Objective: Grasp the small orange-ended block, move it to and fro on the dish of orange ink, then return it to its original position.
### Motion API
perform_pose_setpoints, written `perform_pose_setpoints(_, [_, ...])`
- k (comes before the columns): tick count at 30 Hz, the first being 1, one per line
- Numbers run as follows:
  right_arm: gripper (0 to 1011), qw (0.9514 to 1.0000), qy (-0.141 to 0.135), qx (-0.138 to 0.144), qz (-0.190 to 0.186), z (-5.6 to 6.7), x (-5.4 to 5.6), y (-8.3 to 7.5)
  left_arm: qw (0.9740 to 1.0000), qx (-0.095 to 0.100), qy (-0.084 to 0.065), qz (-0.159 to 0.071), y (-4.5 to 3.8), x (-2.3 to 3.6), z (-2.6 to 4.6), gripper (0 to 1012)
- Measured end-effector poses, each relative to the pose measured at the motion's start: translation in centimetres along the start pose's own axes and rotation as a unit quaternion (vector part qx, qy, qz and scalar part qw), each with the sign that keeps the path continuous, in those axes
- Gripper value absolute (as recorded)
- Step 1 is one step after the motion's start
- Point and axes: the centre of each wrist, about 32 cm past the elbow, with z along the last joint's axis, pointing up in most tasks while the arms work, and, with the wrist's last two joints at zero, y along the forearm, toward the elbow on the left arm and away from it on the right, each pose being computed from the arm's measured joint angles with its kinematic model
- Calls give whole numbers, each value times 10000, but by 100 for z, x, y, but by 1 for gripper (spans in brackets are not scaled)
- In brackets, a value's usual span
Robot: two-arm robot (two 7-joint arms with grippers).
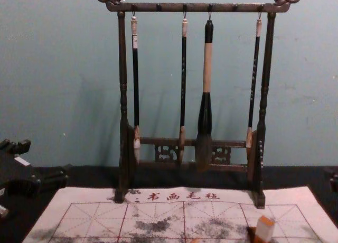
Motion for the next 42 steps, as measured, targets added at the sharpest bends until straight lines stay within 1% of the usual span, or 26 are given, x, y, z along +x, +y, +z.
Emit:
perform_pose_setpoints(12, [1000, 10000, 17, 2, 26, 0, 2, -7, 10000, 0, 0, 0, 0, 0, 0, 1001])
perform_pose_setpoints(14, [1000, 9999, 69, 14, 101, 5, -2, -17, 10000, 0, 0, 0, 0, 0, 0, 1001])
perform_pose_setpoints(18, [1000, 9990, 282, 104, 334, 15, -7, -52, 10000, 0, 0, 0, 0, 0, 0, 1001])
perform_pose_setpoints(21, [1000, 9970, 459, 198, 589, 19, -12, -87, 10000, 0, 0, 0, 0, 0, 0, 1001])
perform_pose_setpoints(23, [1000, 9938, 642, 273, 869, 21, -21, -129, 10000, 0, 0, 0, 0, 0, 0, 1001])
perform_pose_setpoints(24, [1000, 9938, 642, 273, 869, 21, -21, -129, 10000, 0, 0, 0, 0, 0, 0, 1001])
perform_pose_setpoints(25, [1000, 9916, 726, 300, 1023, 19, -27, -152, 10000, 0, 0, 0, 0, 0, 0, 1001])
perform_pose_setpoints(27, [1000, 9895, 785, 322, 1174, 18, -37, -175, 10000, 0, 0, 0, 0, 0, 0, 1001])
perform_pose_setpoints(28, [1000, 9870, 832, 337, 1335, 15, -48, -196, 10000, 0, 0, 0, 0, 0, 0, 1001])
perform_pose_setpoints(30, [1000, 9841, 886, 347, 1501, 9, -68, -212, 10000, 0, 0, 0, 0, 0, 0, 1001])
perform_pose_setpoints(33, [1000, 9781, 996, 354, 1795, -11, -120, -233, 10000, 0, 0, 0, 0, 0, 0, 1001])
perform_pose_setpoints(37, [1000, 9734, 1095, 373, 1980, -23, -187, -231, 10000, 0, 0, 0, 0, 0, 0, 1002])
perform_pose_setpoints(38, [1000, 9716, 1132, 372, 2046, -32, -219, -227, 10000, 0, 0, 0, 0, 0, 0, 1001])
perform_pose_setpoints(42, [1000, 9680, 1222, 338, 2165, -63, -296, -204, 10000, 0, 0, 0, 0, 0, 0, 1001])
